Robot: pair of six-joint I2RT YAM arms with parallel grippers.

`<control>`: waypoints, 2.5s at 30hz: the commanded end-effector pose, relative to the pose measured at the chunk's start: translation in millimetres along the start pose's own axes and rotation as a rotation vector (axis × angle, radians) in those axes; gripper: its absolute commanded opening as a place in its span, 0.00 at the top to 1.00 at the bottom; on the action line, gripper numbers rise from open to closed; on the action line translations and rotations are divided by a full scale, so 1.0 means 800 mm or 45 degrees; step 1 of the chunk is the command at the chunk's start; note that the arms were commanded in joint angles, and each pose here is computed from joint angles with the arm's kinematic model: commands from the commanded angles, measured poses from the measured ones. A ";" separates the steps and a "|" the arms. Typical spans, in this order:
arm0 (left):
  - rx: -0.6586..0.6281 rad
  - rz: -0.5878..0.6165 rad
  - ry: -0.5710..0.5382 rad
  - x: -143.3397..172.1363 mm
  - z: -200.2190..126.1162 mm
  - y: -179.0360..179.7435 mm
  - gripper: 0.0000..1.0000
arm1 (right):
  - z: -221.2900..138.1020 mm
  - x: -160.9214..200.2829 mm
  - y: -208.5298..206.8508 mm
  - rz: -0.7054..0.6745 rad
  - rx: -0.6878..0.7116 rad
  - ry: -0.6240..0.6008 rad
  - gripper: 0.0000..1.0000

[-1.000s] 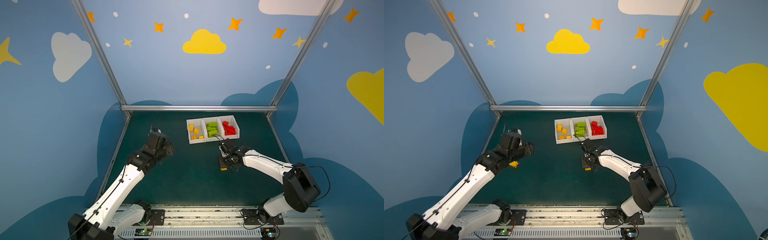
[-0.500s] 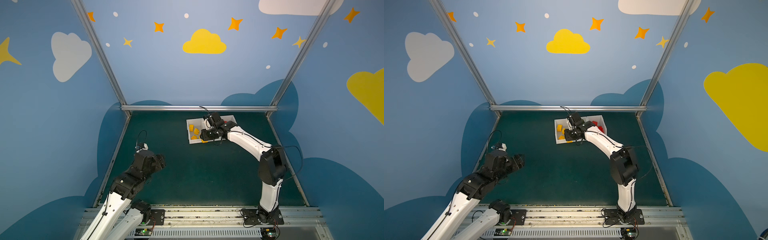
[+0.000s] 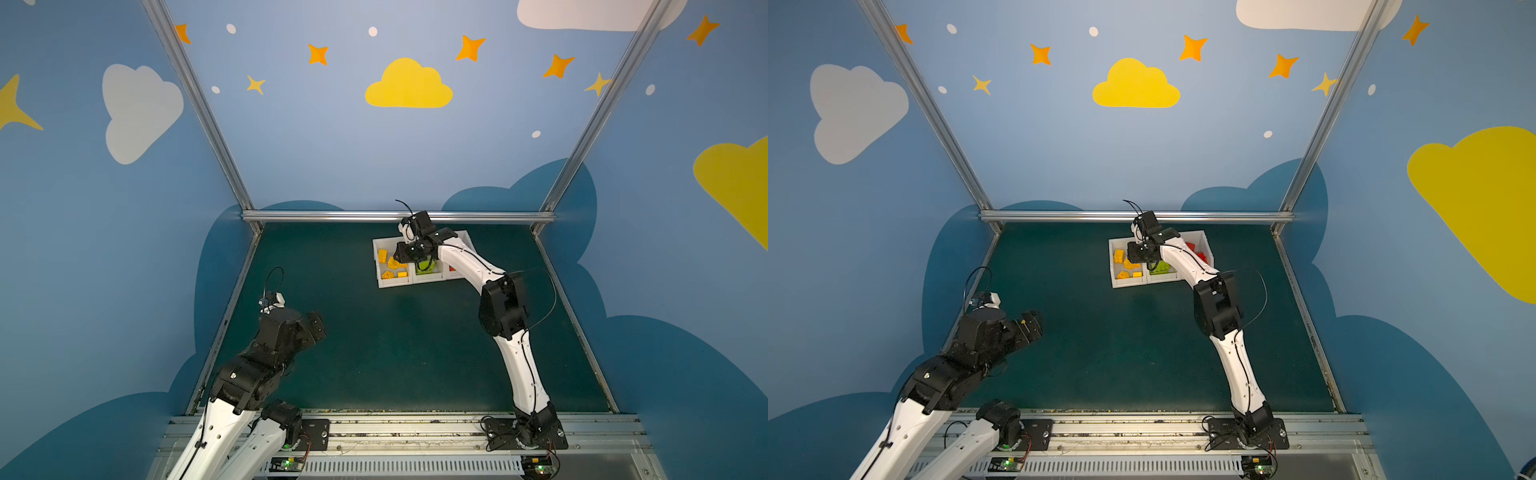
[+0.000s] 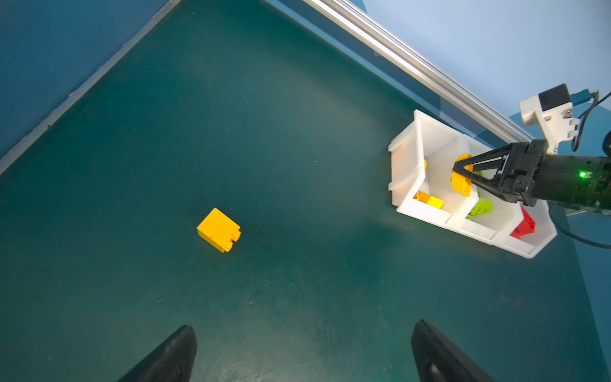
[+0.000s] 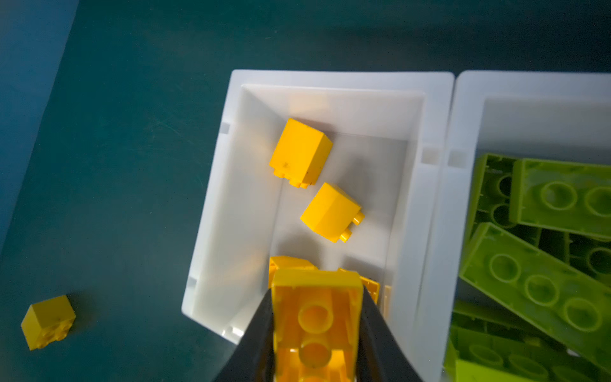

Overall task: Sort the legos into containers by color
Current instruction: Place the lego in the container, then pick up the lego from the middle-left of the table.

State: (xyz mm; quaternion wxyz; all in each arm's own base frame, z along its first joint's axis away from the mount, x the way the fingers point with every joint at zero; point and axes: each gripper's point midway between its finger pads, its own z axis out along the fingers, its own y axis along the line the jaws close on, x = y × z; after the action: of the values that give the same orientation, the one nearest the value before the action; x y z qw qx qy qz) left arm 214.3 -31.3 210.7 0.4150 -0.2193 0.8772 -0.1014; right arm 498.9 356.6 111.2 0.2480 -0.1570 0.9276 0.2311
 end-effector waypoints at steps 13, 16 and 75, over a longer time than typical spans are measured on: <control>-0.183 -0.103 0.157 0.015 0.041 0.027 0.00 | -0.090 -0.036 0.037 -0.049 -0.136 -0.173 0.32; -0.235 -0.235 0.280 0.028 0.069 0.041 0.00 | -0.121 -0.020 0.041 -0.033 -0.150 -0.220 0.32; -0.311 -0.392 0.468 -0.046 0.231 -0.007 0.67 | -0.210 0.285 0.011 0.093 -0.175 -0.066 0.31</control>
State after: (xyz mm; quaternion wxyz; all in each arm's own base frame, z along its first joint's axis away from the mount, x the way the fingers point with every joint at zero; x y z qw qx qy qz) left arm 365.6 -0.2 95.0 0.1794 -0.4110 0.8907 -0.0742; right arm 243.1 243.2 119.2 0.2492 -0.1348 0.9073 0.3107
